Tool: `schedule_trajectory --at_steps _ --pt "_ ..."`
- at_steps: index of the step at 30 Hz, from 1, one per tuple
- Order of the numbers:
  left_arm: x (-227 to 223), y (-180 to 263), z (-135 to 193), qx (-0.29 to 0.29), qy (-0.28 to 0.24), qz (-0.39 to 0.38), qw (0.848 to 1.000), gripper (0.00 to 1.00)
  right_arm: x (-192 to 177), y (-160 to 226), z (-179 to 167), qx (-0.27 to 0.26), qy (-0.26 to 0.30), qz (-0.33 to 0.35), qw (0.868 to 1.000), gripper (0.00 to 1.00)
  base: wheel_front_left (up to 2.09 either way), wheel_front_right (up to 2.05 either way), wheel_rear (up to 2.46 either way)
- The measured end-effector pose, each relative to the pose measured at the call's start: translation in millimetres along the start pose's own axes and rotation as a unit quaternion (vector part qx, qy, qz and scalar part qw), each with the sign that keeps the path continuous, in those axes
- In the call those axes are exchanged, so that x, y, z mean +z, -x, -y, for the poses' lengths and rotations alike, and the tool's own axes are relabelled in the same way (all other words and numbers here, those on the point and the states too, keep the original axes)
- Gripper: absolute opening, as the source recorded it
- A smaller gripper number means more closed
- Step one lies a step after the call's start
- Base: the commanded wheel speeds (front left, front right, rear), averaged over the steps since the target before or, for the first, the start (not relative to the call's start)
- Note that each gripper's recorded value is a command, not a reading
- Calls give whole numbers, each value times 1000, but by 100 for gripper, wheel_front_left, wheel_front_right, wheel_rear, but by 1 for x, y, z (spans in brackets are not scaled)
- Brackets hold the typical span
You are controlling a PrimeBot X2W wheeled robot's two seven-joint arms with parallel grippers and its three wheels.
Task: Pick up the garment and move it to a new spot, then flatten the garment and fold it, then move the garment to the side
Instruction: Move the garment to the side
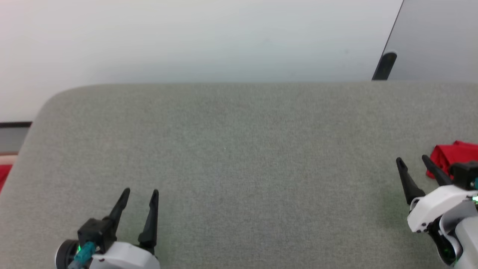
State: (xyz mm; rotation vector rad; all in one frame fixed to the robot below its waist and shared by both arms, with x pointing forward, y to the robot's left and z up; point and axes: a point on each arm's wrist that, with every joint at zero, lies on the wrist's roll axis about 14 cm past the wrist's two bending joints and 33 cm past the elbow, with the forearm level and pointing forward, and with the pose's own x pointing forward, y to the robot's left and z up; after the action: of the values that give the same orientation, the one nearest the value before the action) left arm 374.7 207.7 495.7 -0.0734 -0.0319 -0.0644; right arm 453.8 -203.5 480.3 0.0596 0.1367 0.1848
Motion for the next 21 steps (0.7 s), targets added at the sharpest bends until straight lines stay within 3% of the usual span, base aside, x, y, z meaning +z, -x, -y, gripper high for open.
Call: schedule_trajectory --at_steps 6,21 --pt "13 14 -3 8 3 20 1000 100 30 23 -10 2 -7 71 997 100 0 0 0" --pt "28 46 -7 24 1 49 999 100 29 74 -46 -7 -57 129 990 100 0 0 0"
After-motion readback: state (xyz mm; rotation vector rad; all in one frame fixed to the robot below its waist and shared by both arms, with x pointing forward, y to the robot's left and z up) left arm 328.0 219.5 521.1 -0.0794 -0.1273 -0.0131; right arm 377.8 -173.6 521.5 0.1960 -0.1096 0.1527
